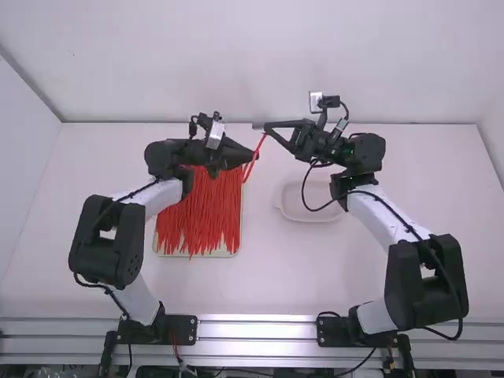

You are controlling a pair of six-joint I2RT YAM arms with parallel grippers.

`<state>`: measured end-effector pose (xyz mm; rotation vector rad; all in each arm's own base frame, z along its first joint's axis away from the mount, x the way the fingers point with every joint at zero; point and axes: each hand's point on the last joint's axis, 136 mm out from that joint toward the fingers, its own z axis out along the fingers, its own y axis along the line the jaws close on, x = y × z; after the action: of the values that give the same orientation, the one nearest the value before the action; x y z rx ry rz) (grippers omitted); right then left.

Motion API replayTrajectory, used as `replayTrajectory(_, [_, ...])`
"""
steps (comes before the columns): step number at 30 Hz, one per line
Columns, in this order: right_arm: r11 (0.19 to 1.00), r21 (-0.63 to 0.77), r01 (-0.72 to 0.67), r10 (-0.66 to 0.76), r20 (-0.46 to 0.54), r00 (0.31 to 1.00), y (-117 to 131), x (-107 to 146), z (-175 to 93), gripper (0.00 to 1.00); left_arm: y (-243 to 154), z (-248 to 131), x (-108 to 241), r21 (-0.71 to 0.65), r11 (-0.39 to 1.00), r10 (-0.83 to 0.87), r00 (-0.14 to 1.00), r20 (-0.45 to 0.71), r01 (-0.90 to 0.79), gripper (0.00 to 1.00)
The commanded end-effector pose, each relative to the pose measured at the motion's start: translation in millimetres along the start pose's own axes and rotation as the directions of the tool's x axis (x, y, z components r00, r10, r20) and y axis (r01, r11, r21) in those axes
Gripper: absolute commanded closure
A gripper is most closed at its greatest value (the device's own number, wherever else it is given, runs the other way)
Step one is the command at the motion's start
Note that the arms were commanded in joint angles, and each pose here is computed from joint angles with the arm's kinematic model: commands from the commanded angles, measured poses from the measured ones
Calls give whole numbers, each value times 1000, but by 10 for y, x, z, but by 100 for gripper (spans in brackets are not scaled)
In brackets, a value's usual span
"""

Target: Fasten the cable tie

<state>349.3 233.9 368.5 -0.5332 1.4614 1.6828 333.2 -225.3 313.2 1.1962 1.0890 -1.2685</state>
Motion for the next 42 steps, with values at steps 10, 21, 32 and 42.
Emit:
replayTrajectory(10, [994,35,104,-108,127,986,64,-394,-162,100,-187,-29,278,28,999,-28,999,-34,29,99])
replayTrajectory(21, [991,19,134,-136,161,978,161,-508,-241,100,-255,-58,454,21,999,-47,998,-40,47,98])
replayTrajectory(32, [987,0,159,-158,151,976,277,-634,-229,100,-292,-69,534,22,998,-51,998,-44,52,99])
replayTrajectory(42, [981,-5,194,-190,155,969,385,-794,-222,100,-300,-71,565,27,997,-71,996,-51,72,99])
